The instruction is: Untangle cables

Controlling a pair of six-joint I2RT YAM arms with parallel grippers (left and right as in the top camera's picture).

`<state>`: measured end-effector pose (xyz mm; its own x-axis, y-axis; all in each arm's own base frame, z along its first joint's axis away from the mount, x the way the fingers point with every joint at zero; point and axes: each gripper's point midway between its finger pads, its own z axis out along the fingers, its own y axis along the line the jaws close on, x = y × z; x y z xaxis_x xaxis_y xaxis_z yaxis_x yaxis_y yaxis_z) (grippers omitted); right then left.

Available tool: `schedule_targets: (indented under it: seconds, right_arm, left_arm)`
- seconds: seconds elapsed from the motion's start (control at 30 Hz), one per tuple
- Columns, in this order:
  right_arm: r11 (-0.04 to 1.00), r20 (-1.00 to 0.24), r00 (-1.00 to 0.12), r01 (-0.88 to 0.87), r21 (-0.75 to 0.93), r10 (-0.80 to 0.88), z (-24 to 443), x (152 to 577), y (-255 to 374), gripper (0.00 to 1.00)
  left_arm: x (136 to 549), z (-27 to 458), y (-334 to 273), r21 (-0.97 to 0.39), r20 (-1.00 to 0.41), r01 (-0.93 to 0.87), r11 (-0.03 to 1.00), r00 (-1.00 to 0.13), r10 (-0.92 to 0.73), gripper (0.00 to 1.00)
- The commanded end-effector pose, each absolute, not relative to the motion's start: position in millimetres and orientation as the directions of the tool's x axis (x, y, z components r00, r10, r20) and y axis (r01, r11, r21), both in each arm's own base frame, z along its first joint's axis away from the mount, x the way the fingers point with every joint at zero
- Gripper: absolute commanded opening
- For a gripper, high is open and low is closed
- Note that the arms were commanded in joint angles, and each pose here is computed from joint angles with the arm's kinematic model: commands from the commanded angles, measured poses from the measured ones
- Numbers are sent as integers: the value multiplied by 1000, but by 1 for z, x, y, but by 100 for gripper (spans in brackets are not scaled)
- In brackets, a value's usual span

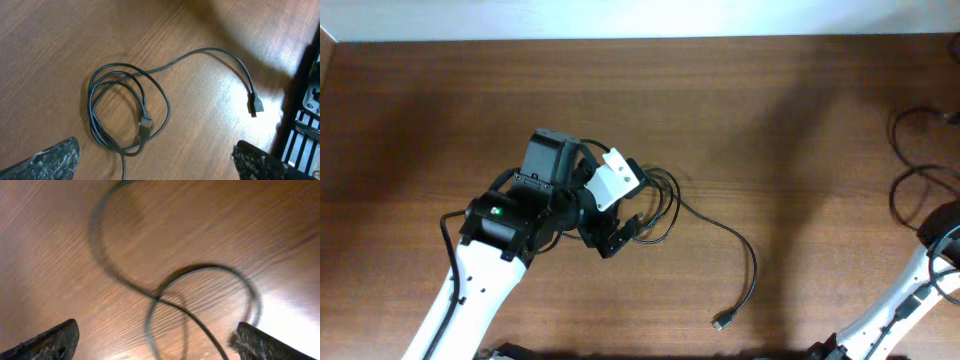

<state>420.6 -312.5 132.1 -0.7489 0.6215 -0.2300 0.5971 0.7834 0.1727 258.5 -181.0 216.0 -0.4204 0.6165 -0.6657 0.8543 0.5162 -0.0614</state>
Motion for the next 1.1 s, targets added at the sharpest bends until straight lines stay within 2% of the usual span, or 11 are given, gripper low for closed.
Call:
schedule_targets:
  seconds: [0.0,0.07,0.13,0.2,0.3,0.4,0.47,0.57,0.77,0.97,1.07]
  right_arm:
    - [834,-243,-830,392,387,503,158,454,-237,99]
    - [878,-247,-887,276,391,389,179,470,-171,99]
    - [957,-224,-959,111,270,174,180,482,-81,99]
    - [981,-219,-976,-32,192,11,180,488,0,99]
    - [963,-338,-932,-201,181,-131,242,466,77,99]
    - [952,-328,-905,-302,51,-270,280,393,128,99]
    - [923,-194,-906,-384,3,-376,256,325,173,99]
    - [898,-93,-894,-434,-69,-439,203,286,217,99]
    - [976,-117,-969,-212,-47,-216,105,313,209,99]
    - [976,0,-977,-211,49,-211,31,275,207,95]
    - [975,-25,-977,-212,65,-211,29,281,212,78]
  left_arm:
    - [260,220,-181,-59,-670,849,525,-423,609,99]
    - [276,219,-169,-13,-656,784,621,-475,587,99]
    - [321,220,-96,162,-624,355,921,-686,374,99]
    - [340,228,-38,163,-663,115,980,-723,195,99]
    - [355,238,33,-44,-724,-35,998,-687,-56,99]
    - [362,211,65,-176,-670,-86,981,-719,-183,100]
    - [368,194,60,-197,-634,-72,978,-751,-183,99]
    - [368,195,65,-172,-640,-89,981,-747,-180,99]
    - [367,194,57,-192,-636,-54,980,-754,-166,100]
    - [369,193,34,-171,-636,22,985,-766,-93,99]
    - [369,193,34,-172,-635,22,985,-767,-93,99]
